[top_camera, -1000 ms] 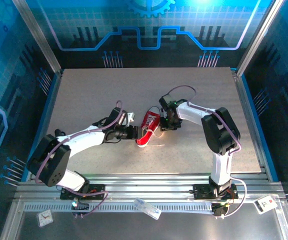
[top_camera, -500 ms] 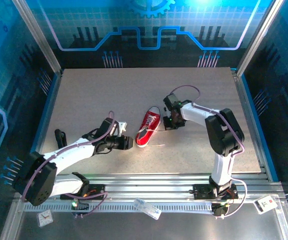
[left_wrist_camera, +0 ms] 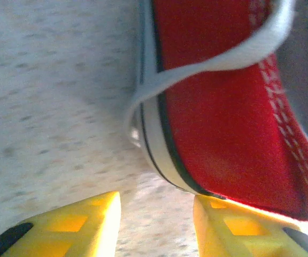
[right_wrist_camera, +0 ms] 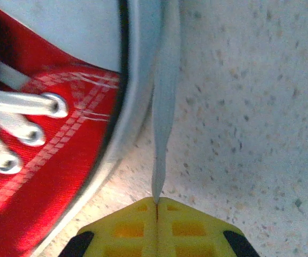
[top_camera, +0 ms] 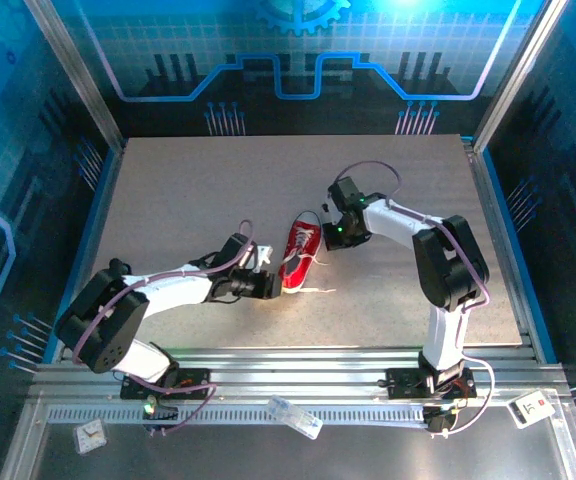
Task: Tie the shoes
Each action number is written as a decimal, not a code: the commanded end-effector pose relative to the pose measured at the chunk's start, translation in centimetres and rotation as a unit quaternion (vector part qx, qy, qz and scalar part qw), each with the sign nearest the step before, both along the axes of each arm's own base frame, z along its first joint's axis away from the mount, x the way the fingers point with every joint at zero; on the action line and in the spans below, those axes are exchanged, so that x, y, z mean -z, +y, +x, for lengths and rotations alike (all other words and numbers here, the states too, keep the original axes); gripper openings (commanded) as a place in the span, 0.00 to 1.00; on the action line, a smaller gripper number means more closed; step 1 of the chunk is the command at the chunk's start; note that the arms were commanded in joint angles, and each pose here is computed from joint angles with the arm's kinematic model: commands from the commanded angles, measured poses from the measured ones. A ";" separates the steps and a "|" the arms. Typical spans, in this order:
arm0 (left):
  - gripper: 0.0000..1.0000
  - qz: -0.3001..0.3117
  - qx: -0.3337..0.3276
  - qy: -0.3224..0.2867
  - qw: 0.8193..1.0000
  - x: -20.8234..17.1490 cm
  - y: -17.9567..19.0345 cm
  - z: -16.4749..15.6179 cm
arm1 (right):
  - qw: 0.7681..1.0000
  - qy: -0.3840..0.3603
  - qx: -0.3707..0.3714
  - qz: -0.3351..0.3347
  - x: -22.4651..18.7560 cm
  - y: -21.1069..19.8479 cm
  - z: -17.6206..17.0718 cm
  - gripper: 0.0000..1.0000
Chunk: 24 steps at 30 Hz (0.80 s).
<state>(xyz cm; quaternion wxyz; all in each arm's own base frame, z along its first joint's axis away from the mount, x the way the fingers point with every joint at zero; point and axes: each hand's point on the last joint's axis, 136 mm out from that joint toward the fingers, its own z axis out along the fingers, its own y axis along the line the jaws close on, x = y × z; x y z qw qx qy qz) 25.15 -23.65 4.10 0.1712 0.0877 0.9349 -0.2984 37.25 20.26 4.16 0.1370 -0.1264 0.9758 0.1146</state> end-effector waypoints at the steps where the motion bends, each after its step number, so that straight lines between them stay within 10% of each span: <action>1: 0.39 -0.039 -0.005 -0.032 0.999 -2.8 -2.0 1.8 | 1.000 -0.001 -0.019 0.004 -0.8 0.4 0.8 0.00; 13: 0.59 0.000 0.082 -0.041 0.996 -2.6 1.4 1.7 | 0.999 0.008 -0.030 0.027 -0.8 0.8 1.2 0.00; 24: 0.56 -0.052 0.172 -0.105 0.978 -5.0 -0.5 5.1 | 0.999 0.011 -0.022 0.040 -0.8 0.6 1.1 0.00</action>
